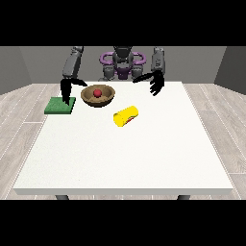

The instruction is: Pick the cup and pour the ball into the bowl, then pick the bowl and place it on the pad

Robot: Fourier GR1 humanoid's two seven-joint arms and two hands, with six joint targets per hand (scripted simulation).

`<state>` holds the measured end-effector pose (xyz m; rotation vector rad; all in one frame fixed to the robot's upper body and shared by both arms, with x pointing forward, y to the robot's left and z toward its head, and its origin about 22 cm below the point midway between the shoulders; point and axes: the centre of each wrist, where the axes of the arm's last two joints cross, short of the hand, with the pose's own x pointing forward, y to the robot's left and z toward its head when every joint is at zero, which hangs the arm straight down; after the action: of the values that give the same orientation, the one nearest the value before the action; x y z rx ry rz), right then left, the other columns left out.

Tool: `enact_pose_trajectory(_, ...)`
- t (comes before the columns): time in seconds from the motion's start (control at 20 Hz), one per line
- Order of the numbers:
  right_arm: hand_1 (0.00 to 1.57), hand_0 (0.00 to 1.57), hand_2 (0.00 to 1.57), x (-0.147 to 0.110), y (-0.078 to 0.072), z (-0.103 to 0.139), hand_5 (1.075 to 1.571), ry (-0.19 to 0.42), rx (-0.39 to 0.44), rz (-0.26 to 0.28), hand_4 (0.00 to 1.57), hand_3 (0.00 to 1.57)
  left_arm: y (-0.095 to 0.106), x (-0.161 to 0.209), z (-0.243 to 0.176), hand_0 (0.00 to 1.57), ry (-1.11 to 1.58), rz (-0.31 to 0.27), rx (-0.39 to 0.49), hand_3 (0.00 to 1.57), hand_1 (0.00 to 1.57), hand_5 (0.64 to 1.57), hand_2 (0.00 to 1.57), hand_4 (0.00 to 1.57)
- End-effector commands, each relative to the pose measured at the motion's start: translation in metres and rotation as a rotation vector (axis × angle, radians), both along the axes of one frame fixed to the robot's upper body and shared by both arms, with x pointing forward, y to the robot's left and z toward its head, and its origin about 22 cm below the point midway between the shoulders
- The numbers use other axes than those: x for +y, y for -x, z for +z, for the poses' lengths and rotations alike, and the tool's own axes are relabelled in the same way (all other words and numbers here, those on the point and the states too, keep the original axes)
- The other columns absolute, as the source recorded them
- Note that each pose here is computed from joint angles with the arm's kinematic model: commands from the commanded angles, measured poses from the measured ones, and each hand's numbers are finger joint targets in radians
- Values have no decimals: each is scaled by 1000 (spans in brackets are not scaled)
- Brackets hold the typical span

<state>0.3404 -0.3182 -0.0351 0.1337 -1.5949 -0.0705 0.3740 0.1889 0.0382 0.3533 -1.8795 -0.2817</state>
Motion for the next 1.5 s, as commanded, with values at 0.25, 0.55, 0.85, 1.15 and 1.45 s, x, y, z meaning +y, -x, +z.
enact_pose_trajectory(0.25,0,0,0,5,24,-37,1549,-14,37,-5,193,0,-2,-11,1,0,43,-13,5,0,0,1546,0,0)
enact_pose_trajectory(0.55,0,0,0,-20,17,-32,1539,-76,-7,-109,199,0,-6,-31,49,0,27,-113,-93,0,0,1555,0,0)
enact_pose_trajectory(0.85,0,0,0,3,33,-57,1527,-104,56,-108,205,0,6,-42,36,0,21,-158,-56,0,0,1558,0,0)
enact_pose_trajectory(1.15,0,0,0,31,13,-40,1545,-148,105,-74,357,0,3,-11,13,0,24,-126,45,0,0,1563,0,0)
enact_pose_trajectory(1.45,0,0,0,79,14,-51,1547,-148,165,-54,366,0,9,33,1,0,19,-76,75,0,0,1564,0,0)
